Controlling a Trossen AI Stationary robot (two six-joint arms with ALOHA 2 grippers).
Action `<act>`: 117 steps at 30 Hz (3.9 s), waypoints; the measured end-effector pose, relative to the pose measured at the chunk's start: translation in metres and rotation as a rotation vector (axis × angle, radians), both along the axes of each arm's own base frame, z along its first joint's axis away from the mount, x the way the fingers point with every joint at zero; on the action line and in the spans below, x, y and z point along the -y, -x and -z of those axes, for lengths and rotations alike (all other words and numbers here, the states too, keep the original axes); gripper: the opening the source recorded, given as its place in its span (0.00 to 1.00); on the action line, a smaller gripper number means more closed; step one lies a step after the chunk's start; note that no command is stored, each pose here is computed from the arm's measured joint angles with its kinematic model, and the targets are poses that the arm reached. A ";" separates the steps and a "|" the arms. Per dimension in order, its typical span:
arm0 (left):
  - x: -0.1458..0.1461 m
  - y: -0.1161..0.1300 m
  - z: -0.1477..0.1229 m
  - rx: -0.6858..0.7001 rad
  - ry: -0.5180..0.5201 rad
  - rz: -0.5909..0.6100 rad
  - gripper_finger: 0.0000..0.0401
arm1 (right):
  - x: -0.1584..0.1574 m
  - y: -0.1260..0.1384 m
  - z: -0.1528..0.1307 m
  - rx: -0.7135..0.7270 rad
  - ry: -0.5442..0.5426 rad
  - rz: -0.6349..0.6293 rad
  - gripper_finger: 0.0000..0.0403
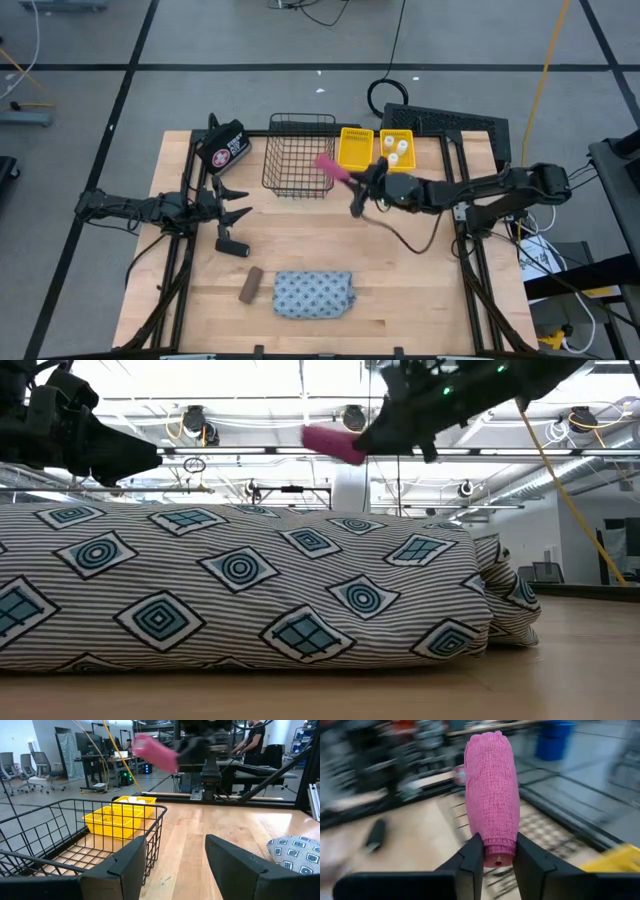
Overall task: Pick & Place Medicine items
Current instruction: Put the pink bandage into the left yellow basket, then put the black bandage into the left yellow basket
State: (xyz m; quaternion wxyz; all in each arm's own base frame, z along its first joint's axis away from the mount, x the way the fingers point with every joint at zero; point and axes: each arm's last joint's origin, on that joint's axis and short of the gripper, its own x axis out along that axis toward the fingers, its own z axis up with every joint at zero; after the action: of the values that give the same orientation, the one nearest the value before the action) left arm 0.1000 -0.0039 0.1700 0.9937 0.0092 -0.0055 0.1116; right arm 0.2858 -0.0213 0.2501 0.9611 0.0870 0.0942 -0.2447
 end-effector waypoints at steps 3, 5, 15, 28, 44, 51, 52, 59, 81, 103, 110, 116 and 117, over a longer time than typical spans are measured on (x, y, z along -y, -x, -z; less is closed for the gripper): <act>0.000 0.000 0.000 0.000 0.000 0.000 0.53 | 0.013 0.000 0.005 0.023 -0.063 0.123 0.18; 0.000 0.000 0.000 0.000 0.000 0.000 0.53 | 0.019 -0.001 0.007 0.031 -0.077 0.152 0.18; 0.000 0.000 0.000 0.000 0.000 0.000 0.53 | 0.055 -0.004 0.035 -0.027 -0.051 0.494 0.17; 0.000 0.000 0.000 0.000 0.000 0.000 0.53 | 0.086 -0.020 0.090 0.013 -0.147 0.664 0.17; 0.000 0.000 0.000 -0.001 0.000 0.000 0.53 | 0.095 -0.023 0.109 0.064 -0.210 0.704 0.21; 0.000 0.000 0.000 0.000 0.000 0.000 0.53 | 0.093 -0.024 0.109 0.038 -0.188 0.691 0.26; 0.000 0.000 0.000 0.000 0.000 0.000 0.53 | 0.093 -0.024 0.109 0.036 -0.186 0.691 0.27; 0.000 0.000 0.000 0.000 0.000 0.000 0.53 | 0.093 -0.024 0.109 0.020 -0.182 0.668 0.37; 0.000 0.000 0.000 0.000 0.000 0.000 0.53 | 0.093 -0.025 0.110 -0.030 -0.154 0.616 0.47; 0.000 0.000 0.000 0.000 0.000 0.000 0.53 | 0.161 -0.027 0.021 -0.382 -0.327 0.196 0.41; 0.000 0.000 0.000 0.000 0.000 0.000 0.53 | 0.163 -0.014 0.036 -0.478 -0.389 0.215 0.39; 0.000 0.000 0.000 0.000 0.000 0.000 0.53 | 0.146 -0.016 0.036 -0.507 -0.381 0.138 0.37; 0.000 0.000 0.000 0.000 0.000 0.000 0.53 | 0.140 -0.016 0.032 -0.508 -0.387 0.108 0.36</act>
State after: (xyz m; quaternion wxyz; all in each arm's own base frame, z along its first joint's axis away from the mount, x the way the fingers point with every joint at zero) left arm 0.1000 -0.0039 0.1700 0.9937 0.0092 -0.0053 0.1115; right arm 0.3014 -0.1613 0.2182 0.8580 0.2092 0.3713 -0.2866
